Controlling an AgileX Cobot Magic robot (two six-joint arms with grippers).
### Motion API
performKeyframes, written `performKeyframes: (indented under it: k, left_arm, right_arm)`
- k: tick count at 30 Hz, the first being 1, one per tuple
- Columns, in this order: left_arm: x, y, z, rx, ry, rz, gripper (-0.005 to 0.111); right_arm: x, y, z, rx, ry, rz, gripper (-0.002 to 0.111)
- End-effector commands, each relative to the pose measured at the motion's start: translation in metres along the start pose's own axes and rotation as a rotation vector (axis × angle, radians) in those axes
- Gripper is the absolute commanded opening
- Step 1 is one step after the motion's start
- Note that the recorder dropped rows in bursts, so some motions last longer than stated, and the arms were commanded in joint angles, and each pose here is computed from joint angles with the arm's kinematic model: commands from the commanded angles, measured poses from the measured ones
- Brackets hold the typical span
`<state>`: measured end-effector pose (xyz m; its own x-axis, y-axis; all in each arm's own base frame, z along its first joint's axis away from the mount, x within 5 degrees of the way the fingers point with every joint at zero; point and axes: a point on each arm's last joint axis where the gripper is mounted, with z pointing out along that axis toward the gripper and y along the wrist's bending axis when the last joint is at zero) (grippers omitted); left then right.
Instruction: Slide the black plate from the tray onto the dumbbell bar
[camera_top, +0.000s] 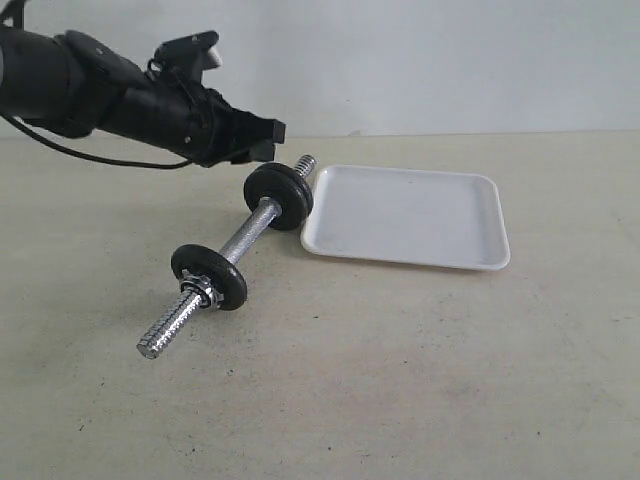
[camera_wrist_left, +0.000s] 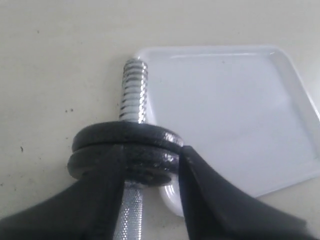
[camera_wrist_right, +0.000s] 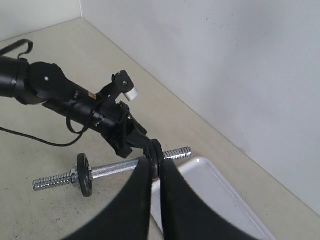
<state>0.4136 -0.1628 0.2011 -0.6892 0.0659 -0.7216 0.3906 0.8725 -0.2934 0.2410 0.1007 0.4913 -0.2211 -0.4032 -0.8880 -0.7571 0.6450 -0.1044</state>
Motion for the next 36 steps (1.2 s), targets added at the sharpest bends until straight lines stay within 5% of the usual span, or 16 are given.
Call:
performKeyframes:
  k: [1,9,15,23,36]
  left_arm:
    - [-0.027,-0.005,-0.041,0.014,-0.081,0.043,0.034]
    - [-0.043,-0.028,-0.1,0.119,-0.076,0.154,0.03]
    - [-0.043,-0.049,-0.133,0.233,-0.027,0.187,0.005]
    - [-0.045,-0.072,-0.182,0.325,-0.034,0.252,0.004]
    - [-0.047,-0.115,-0.32,0.319,-0.363,0.362,0.004]
  right_arm:
    - [-0.002,0.002,-0.005,0.002,-0.013,0.017,0.004]
    - [-0.001,0.003,-0.005,-0.006,-0.004,0.094,0.004]
    - [0.002,0.006,-0.006,-0.034,0.034,0.189,0.004]
    - [0.007,0.011,-0.006,-0.08,0.098,0.288,0.004]
    - [0.0,0.028,-0.037,-0.074,0.042,0.274,0.004]
